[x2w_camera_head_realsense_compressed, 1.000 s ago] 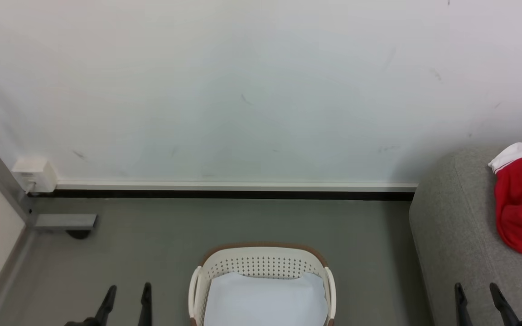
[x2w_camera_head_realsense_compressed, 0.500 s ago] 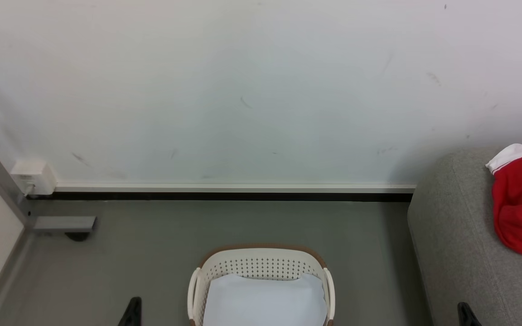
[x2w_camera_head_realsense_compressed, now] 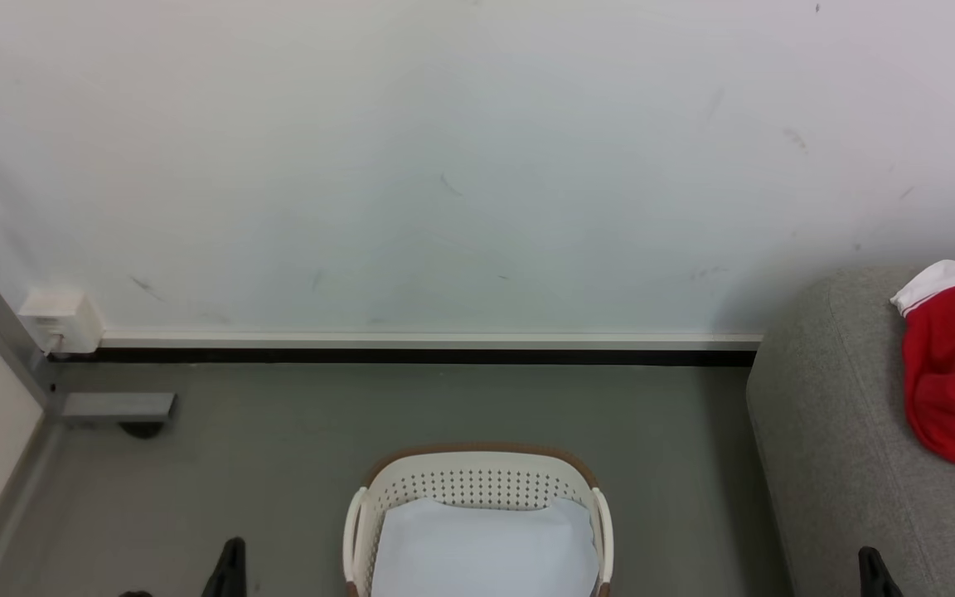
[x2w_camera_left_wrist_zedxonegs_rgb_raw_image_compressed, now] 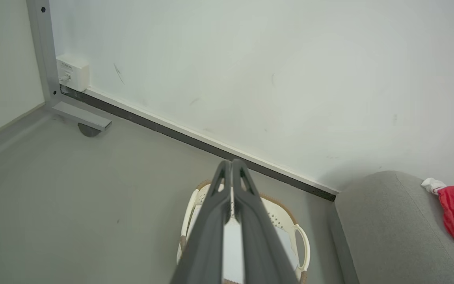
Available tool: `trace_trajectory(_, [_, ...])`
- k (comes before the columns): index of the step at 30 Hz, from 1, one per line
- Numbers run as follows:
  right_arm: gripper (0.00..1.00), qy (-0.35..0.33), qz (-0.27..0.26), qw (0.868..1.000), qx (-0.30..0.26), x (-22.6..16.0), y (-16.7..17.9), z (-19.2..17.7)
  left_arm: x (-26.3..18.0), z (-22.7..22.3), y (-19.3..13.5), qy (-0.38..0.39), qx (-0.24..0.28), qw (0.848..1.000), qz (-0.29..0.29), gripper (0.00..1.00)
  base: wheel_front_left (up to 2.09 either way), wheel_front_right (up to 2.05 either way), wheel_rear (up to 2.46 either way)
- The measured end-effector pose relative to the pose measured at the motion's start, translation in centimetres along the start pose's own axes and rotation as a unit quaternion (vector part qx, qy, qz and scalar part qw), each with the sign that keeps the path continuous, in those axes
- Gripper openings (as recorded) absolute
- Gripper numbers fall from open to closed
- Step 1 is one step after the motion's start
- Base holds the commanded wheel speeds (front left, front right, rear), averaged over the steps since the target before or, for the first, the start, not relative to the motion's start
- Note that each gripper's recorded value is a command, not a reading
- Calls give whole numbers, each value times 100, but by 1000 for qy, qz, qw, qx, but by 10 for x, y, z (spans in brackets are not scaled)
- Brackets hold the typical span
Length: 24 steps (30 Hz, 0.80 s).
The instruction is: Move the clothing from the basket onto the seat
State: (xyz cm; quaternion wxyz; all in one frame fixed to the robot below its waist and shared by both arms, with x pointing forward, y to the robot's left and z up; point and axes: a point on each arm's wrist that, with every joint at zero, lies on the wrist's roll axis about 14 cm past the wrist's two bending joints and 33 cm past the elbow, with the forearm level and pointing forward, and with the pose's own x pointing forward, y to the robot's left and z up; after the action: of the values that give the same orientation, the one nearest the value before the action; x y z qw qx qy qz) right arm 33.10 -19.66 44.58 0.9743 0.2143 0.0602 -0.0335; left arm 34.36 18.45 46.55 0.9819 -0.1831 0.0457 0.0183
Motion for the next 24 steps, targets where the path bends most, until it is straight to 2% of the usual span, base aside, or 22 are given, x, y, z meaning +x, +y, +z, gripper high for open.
trace_trajectory(12, [0,-5,-9,995,95,8,0,9,7,4,4,6,-98,995,12,0,0,0,0])
trace_trajectory(24, [0,-10,-8,984,179,16,2,17,14,9,5,9,-187,982,16,0,0,0,0])
